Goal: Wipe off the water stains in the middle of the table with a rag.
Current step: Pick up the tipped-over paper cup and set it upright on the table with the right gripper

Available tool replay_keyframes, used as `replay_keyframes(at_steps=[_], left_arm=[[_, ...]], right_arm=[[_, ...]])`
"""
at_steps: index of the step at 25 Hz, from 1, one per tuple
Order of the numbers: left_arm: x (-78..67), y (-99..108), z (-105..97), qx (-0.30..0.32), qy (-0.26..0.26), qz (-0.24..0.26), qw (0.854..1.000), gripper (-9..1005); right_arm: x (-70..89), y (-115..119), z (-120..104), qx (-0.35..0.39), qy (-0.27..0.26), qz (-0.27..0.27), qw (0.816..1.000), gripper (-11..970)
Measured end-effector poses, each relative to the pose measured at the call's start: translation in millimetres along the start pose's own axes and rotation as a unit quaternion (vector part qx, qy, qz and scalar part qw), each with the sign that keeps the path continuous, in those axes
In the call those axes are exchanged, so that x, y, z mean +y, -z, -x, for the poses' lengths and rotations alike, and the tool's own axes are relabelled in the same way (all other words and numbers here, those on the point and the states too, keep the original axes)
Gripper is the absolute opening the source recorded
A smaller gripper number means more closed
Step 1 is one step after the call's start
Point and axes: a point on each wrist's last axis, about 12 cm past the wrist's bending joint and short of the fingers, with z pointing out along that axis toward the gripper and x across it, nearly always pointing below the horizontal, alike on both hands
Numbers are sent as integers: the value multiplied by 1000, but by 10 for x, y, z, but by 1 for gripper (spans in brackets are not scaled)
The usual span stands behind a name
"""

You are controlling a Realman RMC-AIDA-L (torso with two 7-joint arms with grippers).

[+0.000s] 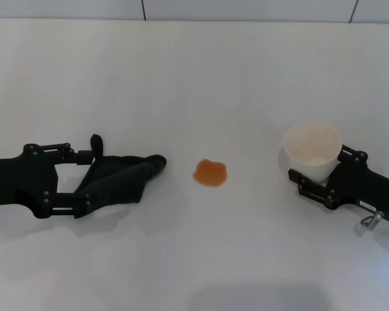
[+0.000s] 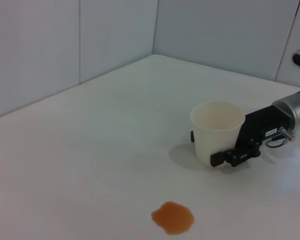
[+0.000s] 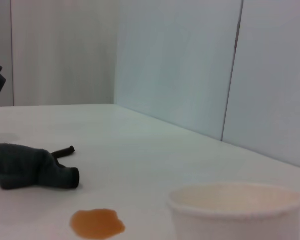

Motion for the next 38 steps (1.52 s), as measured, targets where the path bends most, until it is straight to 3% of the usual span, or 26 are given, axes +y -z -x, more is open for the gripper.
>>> replay_keyframes(at_steps=[4, 9, 38], left_arm=[[-4, 1, -2, 0, 1, -1, 1000, 801], [-8, -2, -3, -1, 1, -2, 1000, 800], [3, 15, -11, 1, -3, 3, 1000, 801]], right_arm=[[8, 10, 25, -11, 0, 7, 1000, 628], [14, 31, 37, -18, -1, 12, 1000, 815], [-83, 185, -53, 9, -11, -8, 1000, 815]])
